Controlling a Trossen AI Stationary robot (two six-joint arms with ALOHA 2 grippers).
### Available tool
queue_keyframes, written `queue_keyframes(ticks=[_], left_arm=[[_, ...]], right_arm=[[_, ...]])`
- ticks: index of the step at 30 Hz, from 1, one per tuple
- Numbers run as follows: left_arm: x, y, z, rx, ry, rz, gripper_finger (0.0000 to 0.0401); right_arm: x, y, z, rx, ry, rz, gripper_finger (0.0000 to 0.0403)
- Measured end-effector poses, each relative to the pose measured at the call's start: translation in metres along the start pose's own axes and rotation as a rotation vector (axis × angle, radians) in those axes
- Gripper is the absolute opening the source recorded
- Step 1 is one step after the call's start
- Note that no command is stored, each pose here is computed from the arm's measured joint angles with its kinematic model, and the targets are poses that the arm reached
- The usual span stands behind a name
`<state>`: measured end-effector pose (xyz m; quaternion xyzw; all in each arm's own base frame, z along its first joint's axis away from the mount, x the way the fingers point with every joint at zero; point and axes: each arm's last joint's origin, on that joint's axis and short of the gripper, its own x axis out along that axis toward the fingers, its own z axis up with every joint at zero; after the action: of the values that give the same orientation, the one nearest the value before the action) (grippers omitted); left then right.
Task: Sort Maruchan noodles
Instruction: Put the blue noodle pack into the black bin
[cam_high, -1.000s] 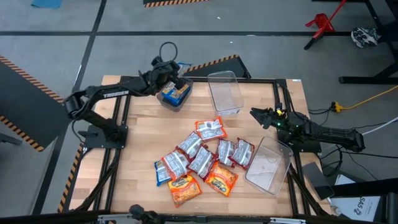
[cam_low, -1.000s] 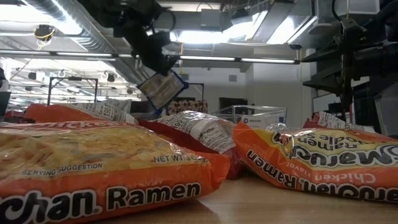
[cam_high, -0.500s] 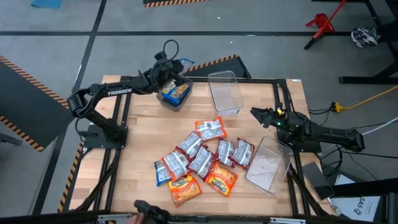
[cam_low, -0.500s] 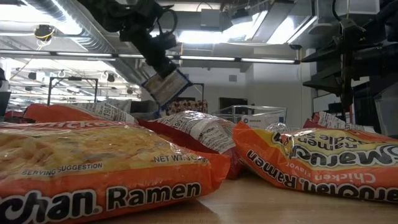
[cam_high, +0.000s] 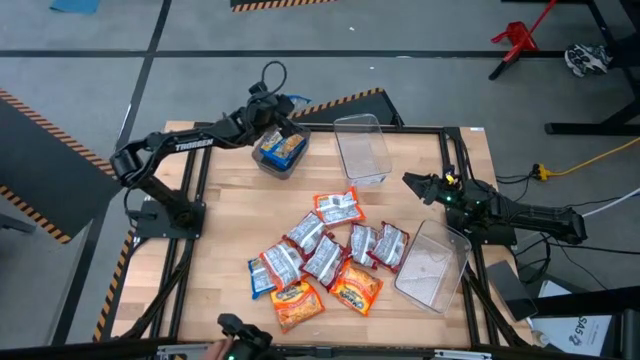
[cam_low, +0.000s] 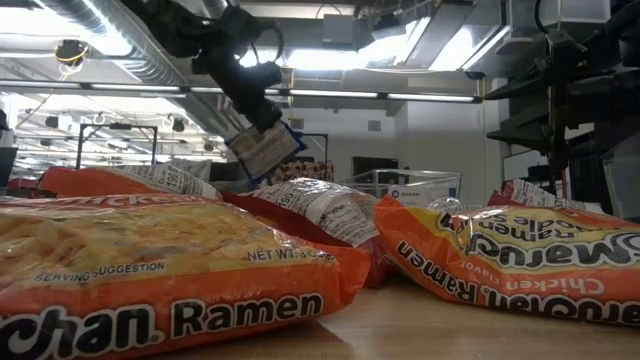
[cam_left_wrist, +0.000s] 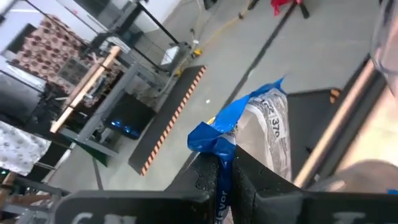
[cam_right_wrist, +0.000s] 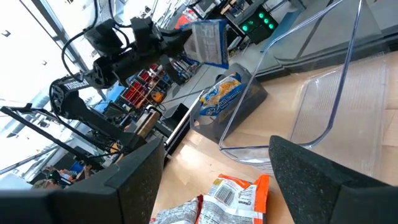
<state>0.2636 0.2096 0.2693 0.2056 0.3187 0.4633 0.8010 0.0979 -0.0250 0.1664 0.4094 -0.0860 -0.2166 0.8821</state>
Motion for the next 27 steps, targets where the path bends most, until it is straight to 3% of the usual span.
queue_keyframes(ticks=[8,13,27], left_arm=[[0.011,-0.025,-0.006,0.070,0.044,-0.055,0.0008],[0.005,-0.034,-0.004,0.094,0.056,-0.060,0.0011],[-0.023,-0.067,-0.012,0.146,0.206,-0.210,0.0014]], right_arm=[[0.000,0.000,0.000,0.000,-0.001,0.000,0.0278],[0.000,0.000,0.000,0.000,-0.001,0.000,0.0278],[0.000,0.000,0.000,-0.005,-0.001,0.000,0.0278]])
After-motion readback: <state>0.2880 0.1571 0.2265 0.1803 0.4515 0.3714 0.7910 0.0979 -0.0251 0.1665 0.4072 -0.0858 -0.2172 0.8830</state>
